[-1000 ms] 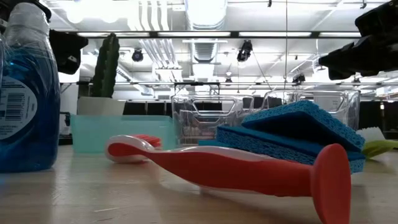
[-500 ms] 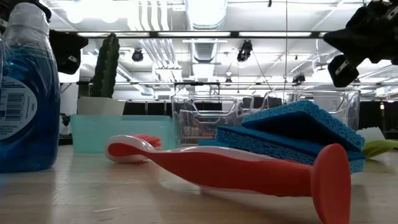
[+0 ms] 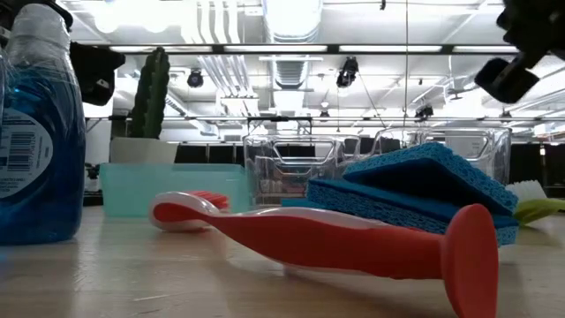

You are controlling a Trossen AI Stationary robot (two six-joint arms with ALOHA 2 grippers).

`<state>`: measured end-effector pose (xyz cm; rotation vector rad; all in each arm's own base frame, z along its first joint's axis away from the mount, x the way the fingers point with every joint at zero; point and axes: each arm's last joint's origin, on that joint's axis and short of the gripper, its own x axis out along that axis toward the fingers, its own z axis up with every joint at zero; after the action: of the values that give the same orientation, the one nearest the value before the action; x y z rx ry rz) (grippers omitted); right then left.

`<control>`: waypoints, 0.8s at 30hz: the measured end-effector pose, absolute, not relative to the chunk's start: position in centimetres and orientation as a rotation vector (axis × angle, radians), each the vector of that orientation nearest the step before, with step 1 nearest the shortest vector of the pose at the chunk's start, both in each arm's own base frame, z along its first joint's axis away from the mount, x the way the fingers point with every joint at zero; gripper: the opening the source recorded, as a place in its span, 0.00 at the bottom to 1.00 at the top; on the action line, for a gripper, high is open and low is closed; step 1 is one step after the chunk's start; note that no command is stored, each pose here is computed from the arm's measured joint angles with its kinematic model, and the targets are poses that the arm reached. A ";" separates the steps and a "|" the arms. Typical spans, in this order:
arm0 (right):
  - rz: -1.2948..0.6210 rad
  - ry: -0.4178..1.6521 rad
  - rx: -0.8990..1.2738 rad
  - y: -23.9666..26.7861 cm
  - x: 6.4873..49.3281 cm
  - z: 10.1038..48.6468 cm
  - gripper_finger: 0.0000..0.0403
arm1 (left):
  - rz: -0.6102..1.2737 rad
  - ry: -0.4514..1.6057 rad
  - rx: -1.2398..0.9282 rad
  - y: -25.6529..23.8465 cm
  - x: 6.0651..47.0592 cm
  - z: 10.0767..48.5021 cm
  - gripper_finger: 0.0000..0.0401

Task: Pick & Place Kitchen Sink Supplies
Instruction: Put the green dish brush into the right transparent bin

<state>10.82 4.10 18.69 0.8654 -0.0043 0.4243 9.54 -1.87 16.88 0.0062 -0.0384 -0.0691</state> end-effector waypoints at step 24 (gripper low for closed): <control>-0.271 1.111 0.939 12.0 13.6 24.5 0.34 | -0.069 -0.038 0.006 -1.9 9.5 16.9 0.01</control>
<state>13.58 12.04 24.51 0.9394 1.1113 -0.2714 9.54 -1.87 16.88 0.0061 -0.0384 -0.0692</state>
